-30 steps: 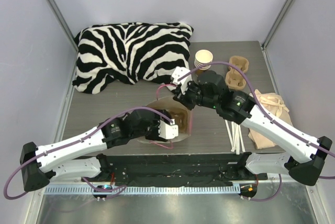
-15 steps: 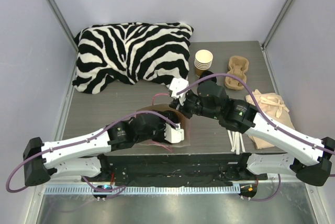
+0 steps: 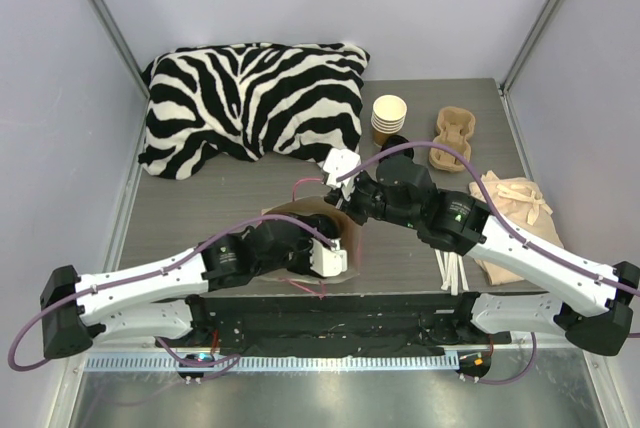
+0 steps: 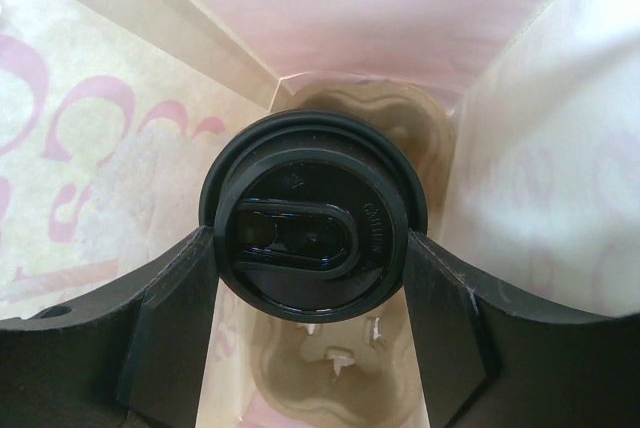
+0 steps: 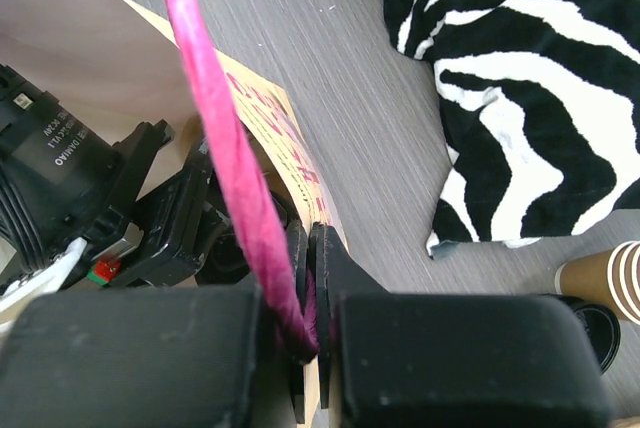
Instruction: Pack the takeout coffee
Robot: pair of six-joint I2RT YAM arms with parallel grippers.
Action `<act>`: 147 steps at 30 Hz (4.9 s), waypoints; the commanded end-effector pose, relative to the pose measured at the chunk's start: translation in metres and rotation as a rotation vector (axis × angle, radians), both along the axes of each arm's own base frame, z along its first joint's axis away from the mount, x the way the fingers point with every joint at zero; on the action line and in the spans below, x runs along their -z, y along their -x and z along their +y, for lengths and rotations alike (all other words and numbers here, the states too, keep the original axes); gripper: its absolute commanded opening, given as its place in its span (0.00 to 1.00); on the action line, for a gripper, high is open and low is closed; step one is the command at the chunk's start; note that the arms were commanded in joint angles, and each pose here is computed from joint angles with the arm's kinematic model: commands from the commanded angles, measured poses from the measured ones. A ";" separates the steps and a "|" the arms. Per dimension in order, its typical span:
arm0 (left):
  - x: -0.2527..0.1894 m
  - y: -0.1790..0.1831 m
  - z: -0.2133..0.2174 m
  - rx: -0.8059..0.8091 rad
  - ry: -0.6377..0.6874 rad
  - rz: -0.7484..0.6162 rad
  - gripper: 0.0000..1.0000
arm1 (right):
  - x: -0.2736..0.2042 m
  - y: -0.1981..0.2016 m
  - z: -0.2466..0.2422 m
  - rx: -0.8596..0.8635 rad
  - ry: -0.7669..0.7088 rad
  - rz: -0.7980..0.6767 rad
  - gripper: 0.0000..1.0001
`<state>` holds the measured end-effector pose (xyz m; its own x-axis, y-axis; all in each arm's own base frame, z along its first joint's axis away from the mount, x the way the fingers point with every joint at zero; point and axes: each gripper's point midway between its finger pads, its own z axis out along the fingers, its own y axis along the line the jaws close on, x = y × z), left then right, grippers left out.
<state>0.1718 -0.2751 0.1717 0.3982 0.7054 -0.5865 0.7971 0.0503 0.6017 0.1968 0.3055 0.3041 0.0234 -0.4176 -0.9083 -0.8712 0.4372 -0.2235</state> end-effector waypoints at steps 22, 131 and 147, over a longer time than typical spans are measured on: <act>0.034 -0.005 -0.009 -0.022 -0.068 0.100 0.00 | -0.027 0.004 0.009 -0.027 -0.105 -0.026 0.01; 0.001 -0.088 -0.013 -0.122 0.047 0.315 1.00 | 0.014 -0.062 -0.008 -0.076 -0.058 0.182 0.01; -0.003 -0.081 -0.013 -0.066 0.083 0.273 1.00 | 0.015 -0.064 -0.008 -0.080 -0.049 0.167 0.01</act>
